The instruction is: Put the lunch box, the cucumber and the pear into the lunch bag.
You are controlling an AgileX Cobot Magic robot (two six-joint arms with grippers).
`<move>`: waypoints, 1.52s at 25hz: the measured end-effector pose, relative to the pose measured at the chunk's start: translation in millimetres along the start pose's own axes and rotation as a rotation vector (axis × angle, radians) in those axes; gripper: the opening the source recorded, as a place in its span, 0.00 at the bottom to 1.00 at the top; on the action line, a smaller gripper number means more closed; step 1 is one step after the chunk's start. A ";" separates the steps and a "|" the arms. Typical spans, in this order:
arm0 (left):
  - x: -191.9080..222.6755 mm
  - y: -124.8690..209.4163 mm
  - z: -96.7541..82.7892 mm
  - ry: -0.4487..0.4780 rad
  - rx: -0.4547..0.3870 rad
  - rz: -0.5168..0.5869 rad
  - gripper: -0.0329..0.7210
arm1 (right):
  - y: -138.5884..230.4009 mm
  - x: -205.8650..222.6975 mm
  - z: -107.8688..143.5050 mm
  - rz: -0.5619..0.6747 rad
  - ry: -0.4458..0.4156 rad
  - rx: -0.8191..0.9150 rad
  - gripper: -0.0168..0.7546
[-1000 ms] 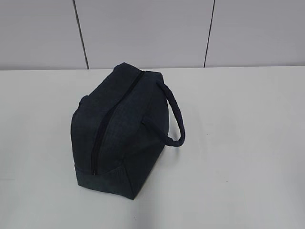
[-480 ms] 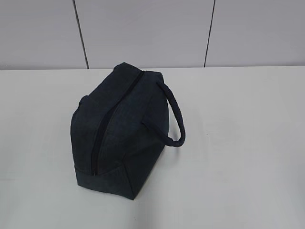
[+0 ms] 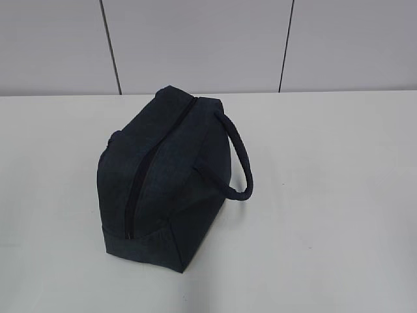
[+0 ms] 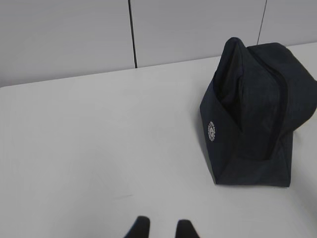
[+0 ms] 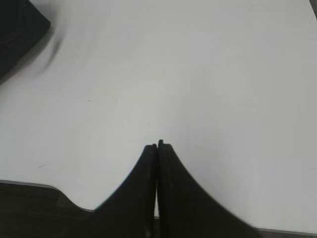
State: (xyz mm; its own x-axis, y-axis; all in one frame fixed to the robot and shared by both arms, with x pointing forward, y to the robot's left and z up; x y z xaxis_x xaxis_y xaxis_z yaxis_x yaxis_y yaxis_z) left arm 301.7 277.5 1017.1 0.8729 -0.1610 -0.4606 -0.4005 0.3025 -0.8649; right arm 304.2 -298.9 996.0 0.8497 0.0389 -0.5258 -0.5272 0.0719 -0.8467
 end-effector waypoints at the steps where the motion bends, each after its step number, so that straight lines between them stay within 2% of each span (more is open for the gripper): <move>1: 0.0 0.0 0.0 0.000 0.000 0.000 0.16 | 0.0 0.0 -0.2 0.000 0.002 0.001 0.02; 38: 0.0 0.0 0.0 0.000 0.000 0.000 0.17 | -0.4 0.0 -0.3 -0.002 0.005 0.003 0.02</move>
Point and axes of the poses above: a point on each arm's last joint axis where the gripper is mounted, x pointing out along that axis toward the gripper, z along the wrist's bending axis when the last joint is at zero, y = z × x, the point moved 9 cm from there along x, pointing out along that axis toward the gripper, and after that the axes turned 9 degrees about x, right-handed, at the moved point
